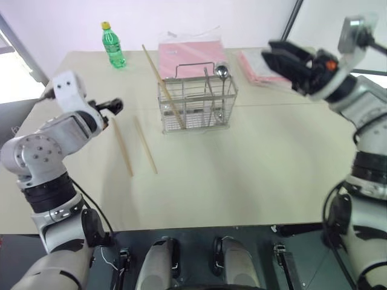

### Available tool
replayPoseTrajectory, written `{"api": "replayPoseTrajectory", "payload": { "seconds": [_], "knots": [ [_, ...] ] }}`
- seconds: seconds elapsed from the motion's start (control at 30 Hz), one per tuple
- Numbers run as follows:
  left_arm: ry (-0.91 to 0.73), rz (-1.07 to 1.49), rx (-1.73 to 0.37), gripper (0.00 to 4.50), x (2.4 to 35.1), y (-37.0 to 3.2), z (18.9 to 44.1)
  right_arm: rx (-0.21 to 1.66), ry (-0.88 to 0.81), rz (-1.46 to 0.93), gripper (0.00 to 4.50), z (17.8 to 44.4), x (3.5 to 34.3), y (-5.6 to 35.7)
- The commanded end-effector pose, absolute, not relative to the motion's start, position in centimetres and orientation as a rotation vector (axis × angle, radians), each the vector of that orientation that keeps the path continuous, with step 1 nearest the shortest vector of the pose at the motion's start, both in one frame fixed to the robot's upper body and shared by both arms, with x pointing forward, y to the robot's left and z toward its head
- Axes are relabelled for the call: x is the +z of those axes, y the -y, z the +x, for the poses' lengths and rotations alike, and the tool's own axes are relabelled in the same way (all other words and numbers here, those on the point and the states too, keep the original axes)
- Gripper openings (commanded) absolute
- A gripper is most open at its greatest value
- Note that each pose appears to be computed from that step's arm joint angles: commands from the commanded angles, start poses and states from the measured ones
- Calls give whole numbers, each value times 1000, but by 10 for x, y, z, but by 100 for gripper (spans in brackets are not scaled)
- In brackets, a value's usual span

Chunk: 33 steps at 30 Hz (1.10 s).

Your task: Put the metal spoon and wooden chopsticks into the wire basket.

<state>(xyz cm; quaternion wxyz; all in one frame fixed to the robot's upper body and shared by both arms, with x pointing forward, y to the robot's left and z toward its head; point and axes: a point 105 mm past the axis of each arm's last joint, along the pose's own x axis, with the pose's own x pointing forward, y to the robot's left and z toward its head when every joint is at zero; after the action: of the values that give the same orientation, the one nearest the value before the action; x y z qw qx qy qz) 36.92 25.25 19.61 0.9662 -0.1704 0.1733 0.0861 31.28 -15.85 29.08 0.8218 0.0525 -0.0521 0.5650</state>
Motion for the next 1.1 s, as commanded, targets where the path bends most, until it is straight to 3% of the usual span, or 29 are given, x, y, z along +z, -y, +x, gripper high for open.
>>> {"api": "replayPoseTrajectory", "payload": {
  "seconds": [0.03,0.37,0.67,0.8,1.0,1.1],
  "knots": [
    [-365,-352,262,450,194,-268,380,1311,53,53,410,291,279,147],
    [-582,-237,196,450,151,-254,414,1293,30,-16,410,282,268,145],
    [-634,-171,174,450,133,-250,435,1262,56,7,410,280,265,144],
    [-603,-213,186,324,138,-247,444,1249,61,16,418,281,264,143],
    [-580,-229,174,20,144,-239,451,1232,62,26,418,283,265,145],
    [-566,-224,181,3,147,-240,453,1226,62,27,418,284,266,146]
  ]
}}
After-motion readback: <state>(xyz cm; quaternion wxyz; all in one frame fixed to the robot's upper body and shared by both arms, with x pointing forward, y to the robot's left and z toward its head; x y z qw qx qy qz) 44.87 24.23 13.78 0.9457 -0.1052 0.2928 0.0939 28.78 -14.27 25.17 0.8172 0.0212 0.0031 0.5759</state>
